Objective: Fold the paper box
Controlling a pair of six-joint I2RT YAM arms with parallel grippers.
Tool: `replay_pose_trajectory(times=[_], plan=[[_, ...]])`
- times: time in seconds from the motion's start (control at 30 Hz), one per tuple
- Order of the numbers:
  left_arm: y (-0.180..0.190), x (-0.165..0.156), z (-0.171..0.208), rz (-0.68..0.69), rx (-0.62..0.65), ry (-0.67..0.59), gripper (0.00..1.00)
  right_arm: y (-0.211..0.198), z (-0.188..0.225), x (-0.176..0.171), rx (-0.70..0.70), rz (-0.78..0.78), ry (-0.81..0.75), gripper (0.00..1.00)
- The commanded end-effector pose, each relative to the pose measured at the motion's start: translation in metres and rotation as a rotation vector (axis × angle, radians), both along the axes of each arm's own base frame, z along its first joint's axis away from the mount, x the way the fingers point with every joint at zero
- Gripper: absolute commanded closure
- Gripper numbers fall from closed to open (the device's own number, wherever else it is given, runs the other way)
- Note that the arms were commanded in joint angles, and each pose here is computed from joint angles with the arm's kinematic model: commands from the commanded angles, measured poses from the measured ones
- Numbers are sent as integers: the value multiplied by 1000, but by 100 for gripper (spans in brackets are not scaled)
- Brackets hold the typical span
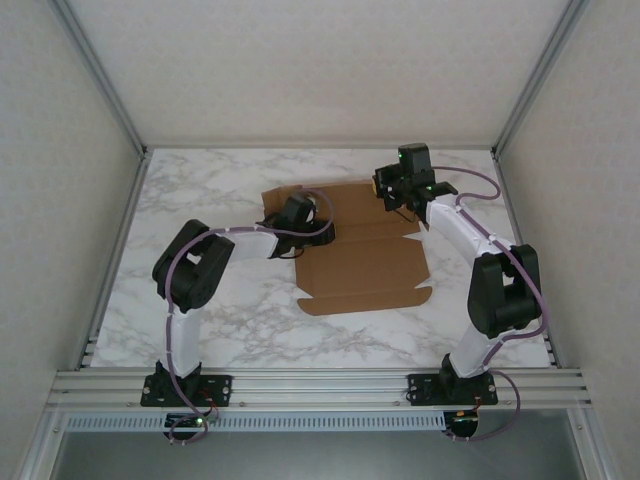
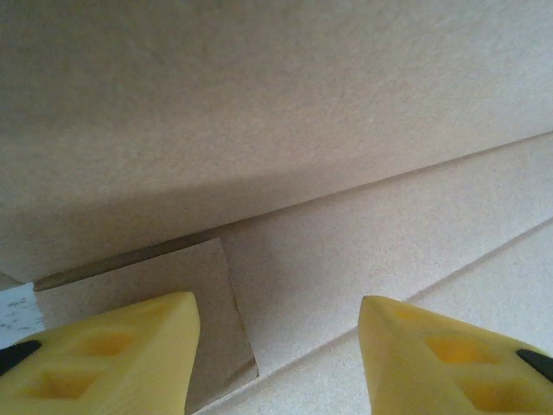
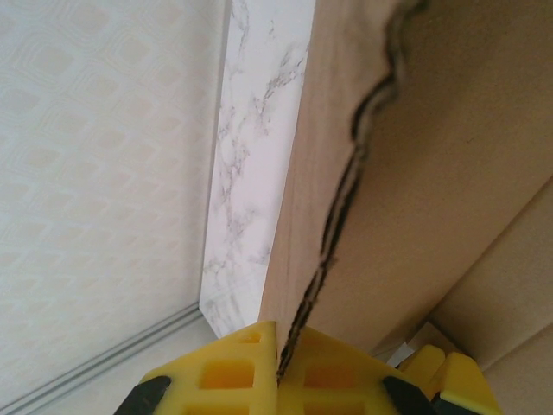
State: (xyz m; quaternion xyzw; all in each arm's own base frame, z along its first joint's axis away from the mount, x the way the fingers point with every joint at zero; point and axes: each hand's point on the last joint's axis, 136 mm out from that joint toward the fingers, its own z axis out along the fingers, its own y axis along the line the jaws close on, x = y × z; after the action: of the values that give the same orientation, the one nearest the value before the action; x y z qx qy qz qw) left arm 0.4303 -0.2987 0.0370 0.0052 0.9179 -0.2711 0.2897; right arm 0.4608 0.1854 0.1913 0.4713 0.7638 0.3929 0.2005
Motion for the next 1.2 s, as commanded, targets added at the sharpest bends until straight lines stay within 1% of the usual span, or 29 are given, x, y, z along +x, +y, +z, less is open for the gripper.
replay_pose_trajectory(times=[0.0,0.1,0.17,0.27,0.47,0.6,0.7,0.83,1.07,1.17], plan=[[11,-10,-24,13,87,60,47,-3,8,-8,-48,15,-7,99],[14,-4,-2,13,92,19,47,-5,8,-8,-64,16,-16,99],[18,-2,13,13,97,-1,47,-6,11,-6,-64,22,-49,100],[25,-2,26,17,112,-20,46,-6,14,-4,-65,34,-104,100],[34,-10,28,23,139,-19,47,-8,6,-11,-74,45,-140,100],[34,-12,40,25,123,-35,47,-11,0,-16,-83,53,-163,100],[35,-16,57,21,105,-57,47,-13,-7,-18,-97,58,-163,100],[41,-24,79,20,95,-86,46,-13,-13,-18,-81,53,-188,100],[50,-41,107,11,84,-108,46,-14,-13,-18,-65,44,-223,100],[53,-48,127,12,60,-138,47,-14,-10,-19,-59,47,-249,100]])
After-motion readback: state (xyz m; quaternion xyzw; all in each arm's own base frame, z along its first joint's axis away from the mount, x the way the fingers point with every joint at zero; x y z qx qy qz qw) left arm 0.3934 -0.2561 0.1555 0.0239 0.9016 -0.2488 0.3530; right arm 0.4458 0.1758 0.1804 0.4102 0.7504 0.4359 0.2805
